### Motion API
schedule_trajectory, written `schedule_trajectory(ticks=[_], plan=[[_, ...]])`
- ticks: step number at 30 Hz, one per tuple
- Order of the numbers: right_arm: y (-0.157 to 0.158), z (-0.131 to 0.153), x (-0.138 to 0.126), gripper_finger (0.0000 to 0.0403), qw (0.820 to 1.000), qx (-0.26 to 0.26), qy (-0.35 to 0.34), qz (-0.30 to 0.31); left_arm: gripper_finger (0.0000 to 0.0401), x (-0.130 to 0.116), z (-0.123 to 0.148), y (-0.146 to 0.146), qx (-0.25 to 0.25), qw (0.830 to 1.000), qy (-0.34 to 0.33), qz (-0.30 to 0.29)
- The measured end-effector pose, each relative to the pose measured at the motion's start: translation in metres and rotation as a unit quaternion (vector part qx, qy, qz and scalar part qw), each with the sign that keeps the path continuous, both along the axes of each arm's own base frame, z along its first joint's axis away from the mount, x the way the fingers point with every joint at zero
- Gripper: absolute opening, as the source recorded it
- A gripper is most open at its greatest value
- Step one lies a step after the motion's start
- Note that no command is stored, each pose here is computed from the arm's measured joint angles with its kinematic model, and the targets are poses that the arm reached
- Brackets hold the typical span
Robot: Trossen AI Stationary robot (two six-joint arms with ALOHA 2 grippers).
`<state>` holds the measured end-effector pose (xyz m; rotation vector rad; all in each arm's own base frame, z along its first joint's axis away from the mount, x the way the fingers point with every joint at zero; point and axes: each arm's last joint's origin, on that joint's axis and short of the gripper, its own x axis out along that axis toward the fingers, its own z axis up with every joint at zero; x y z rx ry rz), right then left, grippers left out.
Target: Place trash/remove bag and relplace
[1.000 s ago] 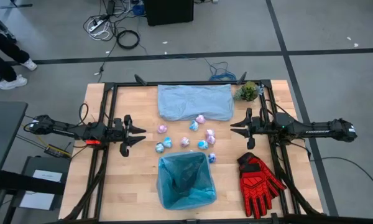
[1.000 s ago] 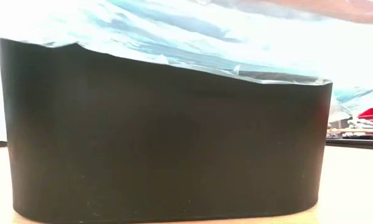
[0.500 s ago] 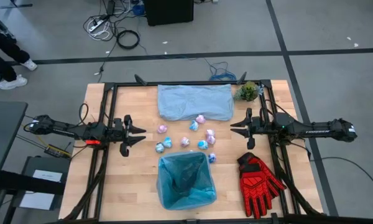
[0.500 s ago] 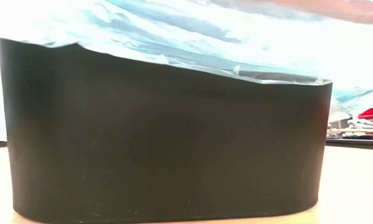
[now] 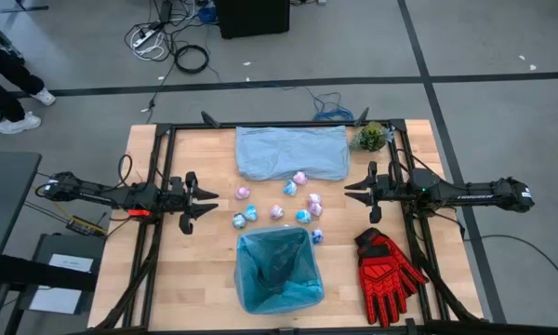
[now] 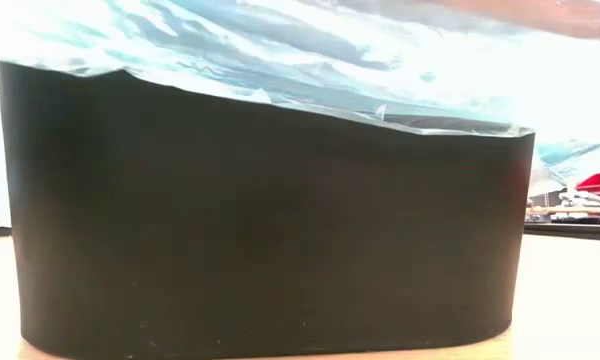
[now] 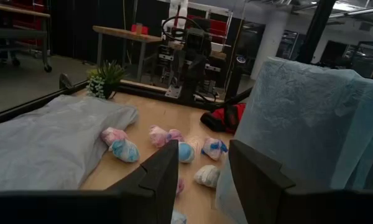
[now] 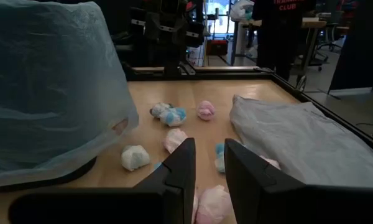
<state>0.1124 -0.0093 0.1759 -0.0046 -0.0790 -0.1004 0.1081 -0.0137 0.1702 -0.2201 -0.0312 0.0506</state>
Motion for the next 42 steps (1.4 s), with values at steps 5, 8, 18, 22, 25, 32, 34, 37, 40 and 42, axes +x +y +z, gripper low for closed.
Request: schedule_trajectory(ticks=[5, 8, 18, 22, 25, 32, 34, 37, 40, 42], plan=[[0.000, 0.000, 0.000, 0.0073, 1.000, 0.000, 0.000, 0.000, 0.0152, 0.000, 0.000, 0.000, 0.000, 1.000, -0.001, 0.000], [0.000, 0.000, 0.000, 0.0073, 1.000, 0.000, 0.000, 0.000, 0.0152, 0.000, 0.002, 0.000, -0.002, 1.000, -0.009, 0.001], [-0.002, 0.000, 0.000, 0.0073, 0.994, -0.102, 0.012, -0.030, 0.0152, -0.001, 0.015, 0.000, -0.015, 0.997, -0.075, 0.002], [-0.002, 0.000, 0.000, 0.0073, 0.994, -0.102, 0.012, -0.029, 0.0152, -0.003, 0.022, 0.003, -0.043, 0.992, -0.114, 0.033], [-0.002, 0.001, 0.000, 0.0073, 0.993, -0.115, 0.010, -0.036, 0.0152, -0.005, 0.026, 0.005, -0.089, 0.984, -0.142, 0.061], [-0.004, 0.014, -0.003, 0.0073, 0.994, -0.077, -0.061, -0.057, 0.0152, -0.007, 0.029, 0.008, -0.128, 0.973, -0.164, 0.099], [-0.003, 0.017, -0.003, 0.0073, 0.995, -0.043, -0.083, -0.046, 0.0152, -0.006, 0.029, 0.008, -0.128, 0.973, -0.163, 0.099], [-0.003, 0.021, -0.004, 0.0073, 0.992, 0.027, -0.114, -0.039, 0.0152, -0.006, 0.029, 0.008, -0.127, 0.973, -0.163, 0.099], [-0.006, 0.025, -0.004, 0.0073, 0.981, 0.124, -0.137, -0.063, 0.0152, -0.006, 0.029, 0.008, -0.127, 0.973, -0.163, 0.101], [-0.008, 0.031, -0.006, 0.0073, 0.966, 0.187, -0.163, -0.078, 0.0152, -0.007, 0.030, 0.008, -0.128, 0.972, -0.166, 0.102]])
